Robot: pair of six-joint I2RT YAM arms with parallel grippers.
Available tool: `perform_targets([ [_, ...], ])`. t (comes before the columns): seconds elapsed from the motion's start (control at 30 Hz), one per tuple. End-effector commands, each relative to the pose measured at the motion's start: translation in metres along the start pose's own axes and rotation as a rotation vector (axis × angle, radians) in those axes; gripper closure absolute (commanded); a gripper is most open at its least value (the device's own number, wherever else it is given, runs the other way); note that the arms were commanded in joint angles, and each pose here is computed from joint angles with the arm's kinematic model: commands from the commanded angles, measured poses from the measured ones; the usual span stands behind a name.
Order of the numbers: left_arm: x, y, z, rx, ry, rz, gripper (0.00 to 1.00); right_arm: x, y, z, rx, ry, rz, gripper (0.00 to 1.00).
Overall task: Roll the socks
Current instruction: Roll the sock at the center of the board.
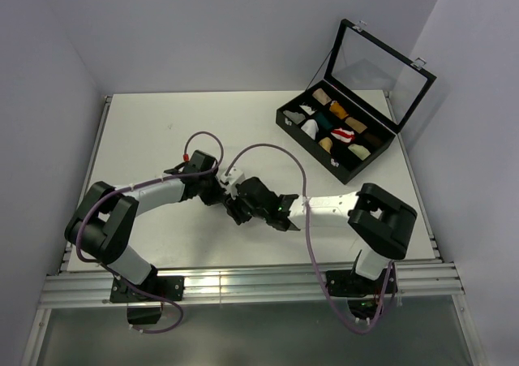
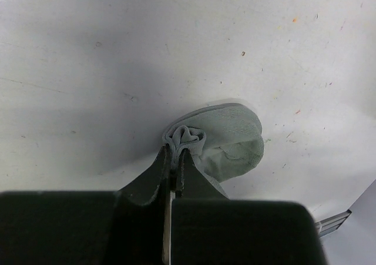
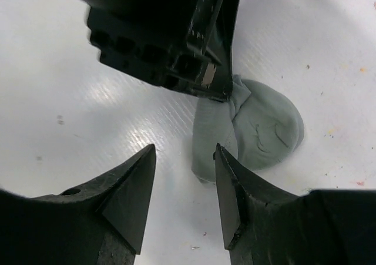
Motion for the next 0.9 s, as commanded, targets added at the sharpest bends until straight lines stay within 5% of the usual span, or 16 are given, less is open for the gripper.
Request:
perform_targets([
  [0.0,0.002,0.004,-0.006,-0.030,0.002,-0.016,0.99,-0.010,0.008,-0.012,0.048,-0.115,-0.026,0.49],
  [0.43,0.001,0.002,-0.009,-0.034,-0.013,-0.001,0.99,-0.035,-0.036,-0.015,0.111,-0.162,0.099,0.50],
  [0.63,0.001,0.003,-0.011,-0.032,-0.024,0.000,0.99,-0.035,-0.039,-0.011,0.132,-0.148,0.111,0.74],
  [0.7,0.001,0.003,-0.012,-0.033,-0.023,-0.001,0.99,-0.032,-0.038,-0.015,0.127,-0.169,0.108,0.73],
  [0.87,0.001,0.003,-0.011,-0.036,-0.021,0.002,0.99,-0.023,-0.022,-0.011,0.107,-0.152,0.076,0.46],
])
Point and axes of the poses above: each gripper's point midway between its finger pads, its own x axis back along the fingers, its own z axis along the line the jaws close on, y = z × x, the point moved 2 cm from there along x, back along the fingers, and after that the axes turned 6 degrees about x, right-handed, at the moved point
